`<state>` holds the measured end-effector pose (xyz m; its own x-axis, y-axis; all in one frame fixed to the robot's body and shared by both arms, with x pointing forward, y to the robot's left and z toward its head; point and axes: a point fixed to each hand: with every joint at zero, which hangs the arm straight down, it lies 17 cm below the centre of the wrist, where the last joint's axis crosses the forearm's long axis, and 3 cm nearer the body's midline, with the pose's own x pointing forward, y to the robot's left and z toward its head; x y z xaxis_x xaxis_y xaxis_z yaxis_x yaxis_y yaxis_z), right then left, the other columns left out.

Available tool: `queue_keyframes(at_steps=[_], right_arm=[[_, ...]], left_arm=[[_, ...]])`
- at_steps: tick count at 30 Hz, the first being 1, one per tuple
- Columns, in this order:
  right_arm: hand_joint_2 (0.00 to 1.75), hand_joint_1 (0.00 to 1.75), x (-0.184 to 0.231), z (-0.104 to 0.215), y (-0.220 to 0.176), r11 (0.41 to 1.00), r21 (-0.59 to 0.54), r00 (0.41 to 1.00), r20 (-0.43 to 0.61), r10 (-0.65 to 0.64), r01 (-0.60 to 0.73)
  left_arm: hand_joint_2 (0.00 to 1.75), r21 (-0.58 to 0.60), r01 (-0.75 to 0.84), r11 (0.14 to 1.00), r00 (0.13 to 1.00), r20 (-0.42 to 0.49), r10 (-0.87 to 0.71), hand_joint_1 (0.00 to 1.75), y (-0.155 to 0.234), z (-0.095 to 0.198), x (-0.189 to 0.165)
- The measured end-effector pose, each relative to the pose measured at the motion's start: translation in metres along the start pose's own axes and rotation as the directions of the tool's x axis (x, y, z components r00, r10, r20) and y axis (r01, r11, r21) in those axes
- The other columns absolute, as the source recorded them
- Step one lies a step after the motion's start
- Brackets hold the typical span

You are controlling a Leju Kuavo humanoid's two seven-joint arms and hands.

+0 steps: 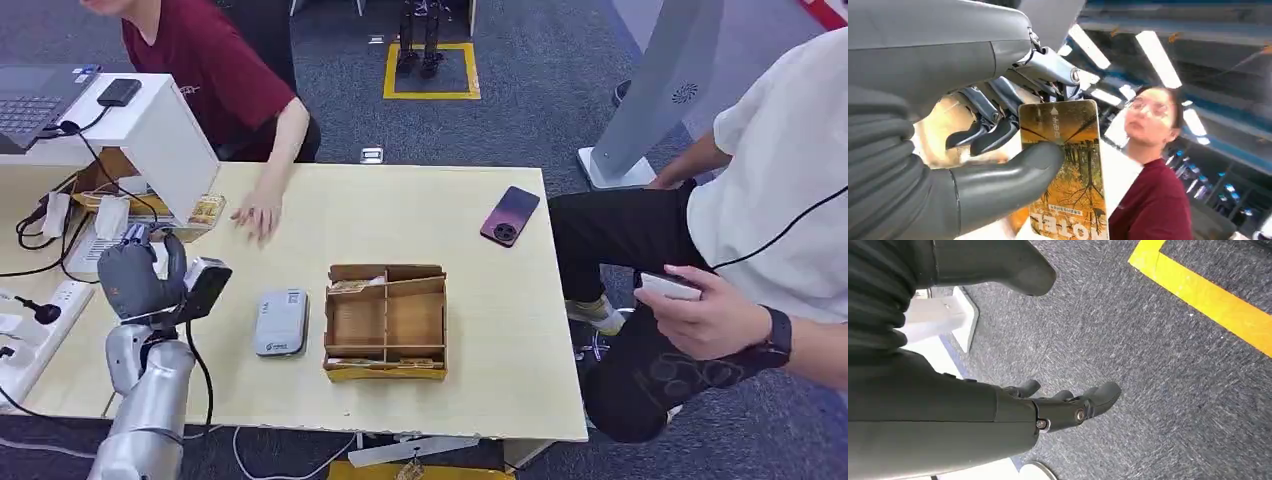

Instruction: Pass the card to the sensor for recognition and then transmit it.

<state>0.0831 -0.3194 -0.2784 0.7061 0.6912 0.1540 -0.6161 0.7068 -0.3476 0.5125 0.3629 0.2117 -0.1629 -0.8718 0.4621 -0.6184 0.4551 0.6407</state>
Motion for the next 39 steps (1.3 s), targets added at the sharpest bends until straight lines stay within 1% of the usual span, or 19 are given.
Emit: queue_keyframes(at_steps=[1,2,4,6,9,10,13,15,17,18,20,24,28,31,39], right_arm=[[1.75,0.00,0.000,0.000,0.000,1.000,0.000,1.000,0.000,0.000,0.000],[1.75,0.00,0.000,0.000,0.000,1.000,0.000,1.000,0.000,-0.001,0.001],[1.75,0.00,-0.002,0.000,0.001,1.000,0.002,1.000,-0.002,0.000,0.000],[1.75,0.00,-0.002,0.000,0.001,1.000,0.001,1.000,-0.002,0.000,0.000],[1.75,0.00,-0.004,0.001,0.002,1.000,-0.001,1.000,-0.006,-0.007,0.007],[1.75,0.00,-0.005,0.001,0.002,1.000,-0.001,1.000,-0.009,-0.009,0.009],[1.75,0.00,-0.006,0.001,0.002,1.000,-0.001,1.000,-0.014,-0.017,0.017],[1.75,0.00,-0.006,0.001,0.002,1.000,-0.002,1.000,-0.015,-0.020,0.020],[1.75,0.00,-0.007,0.001,0.002,1.000,-0.004,1.000,-0.016,-0.023,0.023],[1.75,0.00,-0.008,0.001,0.003,1.000,-0.005,1.000,-0.018,-0.025,0.025],[1.75,0.00,-0.010,0.002,0.003,0.999,-0.007,0.999,-0.023,-0.032,0.032],[1.75,0.00,-0.012,0.002,0.004,0.999,-0.012,0.998,-0.030,-0.050,0.050],[1.75,0.00,-0.012,0.002,0.004,0.998,-0.015,0.998,-0.030,-0.057,0.056],[1.75,0.00,-0.012,0.003,0.005,0.998,-0.015,0.997,-0.032,-0.064,0.063],[1.75,0.00,-0.012,0.003,0.005,0.997,-0.016,0.997,-0.034,-0.074,0.073]], left_arm=[[1.75,-0.024,-0.058,0.998,0.998,-0.036,0.057,1.75,-0.007,0.001,-0.004],[1.75,-0.038,-0.096,0.995,0.994,-0.054,0.094,1.75,-0.010,0.002,-0.005],[1.75,-0.062,-0.121,0.991,0.992,-0.047,0.118,1.75,-0.017,0.003,0.000],[1.75,-0.102,-0.158,0.982,0.986,-0.066,0.151,1.75,-0.026,0.005,-0.001],[1.75,-0.196,-0.313,0.929,0.945,-0.161,0.284,1.75,-0.049,0.019,-0.006],[1.75,-0.214,-0.341,0.916,0.935,-0.179,0.306,1.75,-0.054,0.024,-0.006],[1.75,-0.244,-0.352,0.904,0.931,-0.187,0.313,1.75,-0.059,0.033,-0.008],[1.75,-0.263,-0.375,0.889,0.922,-0.210,0.326,1.75,-0.062,0.037,-0.011],[1.75,-0.297,-0.435,0.850,0.894,-0.253,0.369,1.75,-0.067,0.046,-0.016],[1.75,-0.314,-0.483,0.817,0.870,-0.277,0.408,1.75,-0.069,0.051,-0.016],[1.75,-0.334,-0.526,0.782,0.845,-0.306,0.438,1.75,-0.068,0.064,-0.022],[1.75,-0.412,-0.526,0.744,0.847,-0.335,0.413,1.75,-0.069,0.095,-0.034],[1.75,-0.456,-0.538,0.709,0.839,-0.369,0.400,1.75,-0.072,0.116,-0.040],[1.75,-0.483,-0.534,0.693,0.842,-0.377,0.386,1.75,-0.073,0.125,-0.042],[1.75,-0.529,-0.518,0.673,0.854,-0.370,0.366,1.75,-0.078,0.136,-0.037]])
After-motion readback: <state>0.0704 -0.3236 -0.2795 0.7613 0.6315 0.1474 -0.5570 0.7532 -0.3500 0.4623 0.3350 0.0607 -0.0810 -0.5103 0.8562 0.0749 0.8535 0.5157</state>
